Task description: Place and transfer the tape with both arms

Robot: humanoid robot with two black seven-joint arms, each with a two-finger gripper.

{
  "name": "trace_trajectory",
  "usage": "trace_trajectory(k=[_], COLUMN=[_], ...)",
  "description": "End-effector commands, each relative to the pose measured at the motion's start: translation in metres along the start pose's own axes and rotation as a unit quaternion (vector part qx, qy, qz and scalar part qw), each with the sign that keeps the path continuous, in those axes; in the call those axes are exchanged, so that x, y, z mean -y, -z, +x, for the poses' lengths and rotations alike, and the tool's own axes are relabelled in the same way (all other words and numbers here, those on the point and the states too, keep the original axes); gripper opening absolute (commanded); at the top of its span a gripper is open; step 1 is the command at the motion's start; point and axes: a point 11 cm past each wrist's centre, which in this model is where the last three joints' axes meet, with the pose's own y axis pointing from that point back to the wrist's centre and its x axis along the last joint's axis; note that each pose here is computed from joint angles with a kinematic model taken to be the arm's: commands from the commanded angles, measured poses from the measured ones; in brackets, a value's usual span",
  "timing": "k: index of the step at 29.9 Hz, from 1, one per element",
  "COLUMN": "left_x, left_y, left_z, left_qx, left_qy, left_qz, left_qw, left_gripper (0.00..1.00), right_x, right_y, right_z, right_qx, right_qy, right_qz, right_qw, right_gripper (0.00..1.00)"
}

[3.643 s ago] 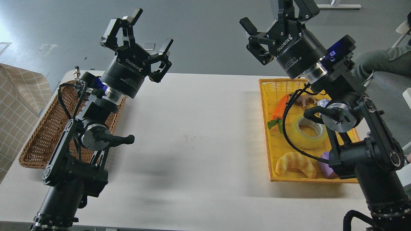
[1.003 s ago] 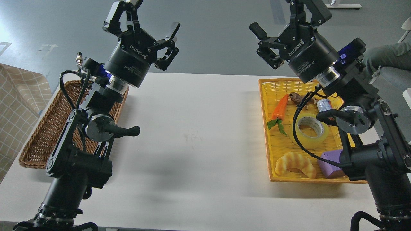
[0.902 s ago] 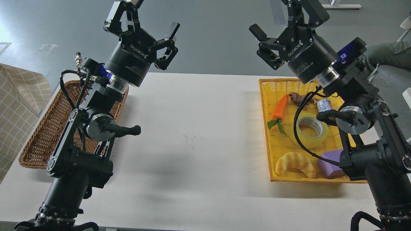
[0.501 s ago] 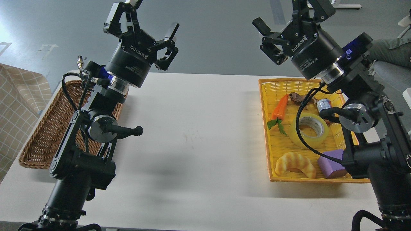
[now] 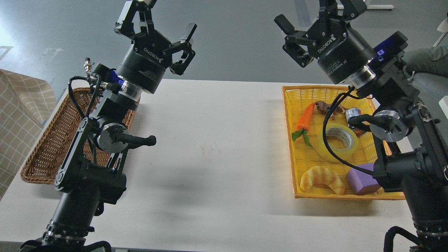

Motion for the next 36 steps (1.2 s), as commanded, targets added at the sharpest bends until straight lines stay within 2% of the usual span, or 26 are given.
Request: trace_trajectory(k=[1,8,15,22,30,36], left_x=[0.000,-0.002,-0.001,0.000,0.001,0.000], left_y=[0.001,0.002,0.001,0.000,0.000,0.000], left_z=[0.001,0.002,0.002,0.001,0.001,0.001], left_qx=[-0.002,-0.002,-0.001,-0.001,0.000,0.001], left_qy=[-0.001,-0.002,-0.002,0.000,0.000,0.001], left_qz=[0.000,0.003,0.001,0.000,0.000,0.001], left_qw=[1.000,1.000,1.000,1.000,1.000,1.000], left_gripper=[0.98,0.98,0.98,0.98,0.98,0.98], right_x=[-0.002,-0.003,-0.021,-0.036,-0.061,-0.087], right_y=[-0.003,-0.006,0.002,0.003,0.008,0.016], right_z=[0.000,0.002,0.024,0.037,0.050,0.076], right_qx=[0.002,-0.025,-0.092,-0.190,-0.404,-0.488], right_qy=[-0.001,0.000,-0.010,0.004,0.034,0.025], right_qz=[-0.002,-0.020,-0.059,-0.126,-0.236,-0.305], right_qw=[1.000,0.999,0.994,0.974,0.883,0.817], right_gripper=[1.00,1.00,1.00,1.00,1.00,1.00])
